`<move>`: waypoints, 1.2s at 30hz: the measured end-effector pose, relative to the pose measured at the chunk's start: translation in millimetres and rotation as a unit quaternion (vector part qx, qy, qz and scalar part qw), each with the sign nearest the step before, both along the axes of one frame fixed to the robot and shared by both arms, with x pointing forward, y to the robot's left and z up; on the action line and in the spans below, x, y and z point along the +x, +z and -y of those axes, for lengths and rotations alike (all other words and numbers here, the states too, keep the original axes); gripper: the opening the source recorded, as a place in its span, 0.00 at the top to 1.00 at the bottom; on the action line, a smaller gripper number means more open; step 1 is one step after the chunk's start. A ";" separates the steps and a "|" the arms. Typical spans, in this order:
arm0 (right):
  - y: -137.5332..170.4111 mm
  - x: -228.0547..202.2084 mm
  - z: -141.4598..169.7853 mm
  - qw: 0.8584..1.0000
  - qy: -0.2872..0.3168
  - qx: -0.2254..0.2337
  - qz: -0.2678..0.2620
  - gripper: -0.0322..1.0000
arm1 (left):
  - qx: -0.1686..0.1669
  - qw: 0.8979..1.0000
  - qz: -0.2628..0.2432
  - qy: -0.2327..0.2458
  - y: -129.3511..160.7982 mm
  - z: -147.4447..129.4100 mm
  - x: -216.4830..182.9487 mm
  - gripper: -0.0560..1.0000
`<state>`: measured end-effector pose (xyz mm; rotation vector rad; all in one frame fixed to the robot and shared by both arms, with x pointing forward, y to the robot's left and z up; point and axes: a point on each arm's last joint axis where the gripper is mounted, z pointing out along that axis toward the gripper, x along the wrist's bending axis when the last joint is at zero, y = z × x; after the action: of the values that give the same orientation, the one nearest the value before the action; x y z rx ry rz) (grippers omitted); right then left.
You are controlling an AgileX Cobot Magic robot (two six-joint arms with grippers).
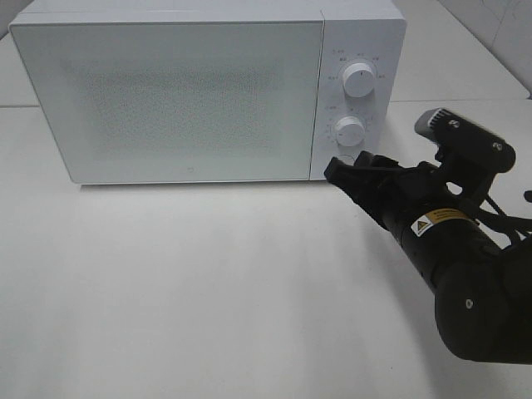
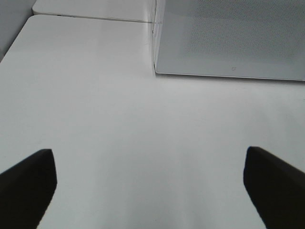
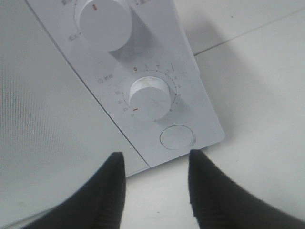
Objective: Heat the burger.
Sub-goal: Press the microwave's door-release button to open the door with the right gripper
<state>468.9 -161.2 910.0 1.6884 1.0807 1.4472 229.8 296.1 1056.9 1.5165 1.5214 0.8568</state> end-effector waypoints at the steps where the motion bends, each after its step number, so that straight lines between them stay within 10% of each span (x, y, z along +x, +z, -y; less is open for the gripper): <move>1: 0.0 0.0 0.1 0.998 -0.013 0.069 -0.002 0.63 | 0.000 1.000 0.000 0.000 0.0 0.0 0.0 0.01; 6: 0.0 0.0 0.1 0.978 -0.037 0.207 -0.007 0.76 | 0.000 1.000 0.000 0.000 0.0 0.0 0.0 0.01; 9: 0.2 0.0 -1.0 0.940 -0.054 0.337 -0.012 0.86 | 0.000 1.000 0.000 0.000 0.0 0.0 0.0 0.01; 14: -0.3 -0.2 -1.1 0.900 -0.071 0.429 -0.018 0.94 | 0.000 1.000 0.000 0.000 0.0 0.0 0.0 0.01; 36: -33.4 36.9 -30.6 0.851 -0.139 0.504 -0.054 0.94 | 0.000 1.000 0.000 0.000 0.0 0.0 0.0 0.01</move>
<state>505.9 -130.6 876.7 2.5045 0.0029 1.8676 229.8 296.1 1056.9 1.5165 1.5214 0.8568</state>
